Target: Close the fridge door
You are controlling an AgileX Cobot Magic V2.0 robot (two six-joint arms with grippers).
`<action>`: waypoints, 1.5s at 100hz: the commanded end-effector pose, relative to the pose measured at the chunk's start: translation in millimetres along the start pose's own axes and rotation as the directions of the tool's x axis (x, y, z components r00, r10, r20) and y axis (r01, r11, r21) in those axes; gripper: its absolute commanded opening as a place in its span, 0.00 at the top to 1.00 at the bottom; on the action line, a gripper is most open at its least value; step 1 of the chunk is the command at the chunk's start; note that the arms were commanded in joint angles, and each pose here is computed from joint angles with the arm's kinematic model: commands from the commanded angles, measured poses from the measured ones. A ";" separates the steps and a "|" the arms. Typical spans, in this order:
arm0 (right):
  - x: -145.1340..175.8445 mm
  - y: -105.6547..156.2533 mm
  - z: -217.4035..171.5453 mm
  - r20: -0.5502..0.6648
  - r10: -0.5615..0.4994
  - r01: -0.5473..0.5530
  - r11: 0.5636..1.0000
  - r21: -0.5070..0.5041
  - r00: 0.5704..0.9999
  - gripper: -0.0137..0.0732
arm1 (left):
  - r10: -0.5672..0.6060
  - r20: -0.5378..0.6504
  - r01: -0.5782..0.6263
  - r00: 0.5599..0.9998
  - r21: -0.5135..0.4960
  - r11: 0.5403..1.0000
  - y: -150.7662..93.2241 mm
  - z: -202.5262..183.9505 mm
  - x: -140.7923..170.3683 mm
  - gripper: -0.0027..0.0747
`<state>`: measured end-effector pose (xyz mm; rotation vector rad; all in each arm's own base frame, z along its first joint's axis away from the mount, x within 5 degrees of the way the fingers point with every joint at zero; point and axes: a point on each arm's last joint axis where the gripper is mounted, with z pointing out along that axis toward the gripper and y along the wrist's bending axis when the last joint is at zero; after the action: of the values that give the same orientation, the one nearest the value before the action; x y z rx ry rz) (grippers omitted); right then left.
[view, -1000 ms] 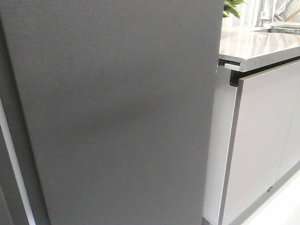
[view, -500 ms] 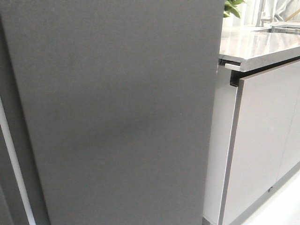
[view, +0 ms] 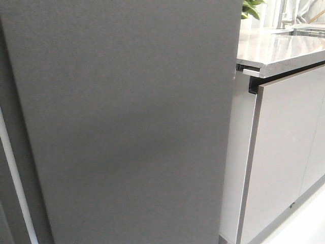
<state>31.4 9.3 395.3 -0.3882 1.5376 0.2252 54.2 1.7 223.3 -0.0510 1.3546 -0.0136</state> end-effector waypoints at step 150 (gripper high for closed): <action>190.8 9.5 23.2 0.117 0.133 -0.158 0.958 0.239 0.984 0.89 | -0.009 0.048 0.008 0.999 0.001 1.000 0.4 -1.4 4.7 0.99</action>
<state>55.8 9.0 201.9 -0.0777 1.5561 0.1684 54.2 1.7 223.3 -0.0510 1.3546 -0.0136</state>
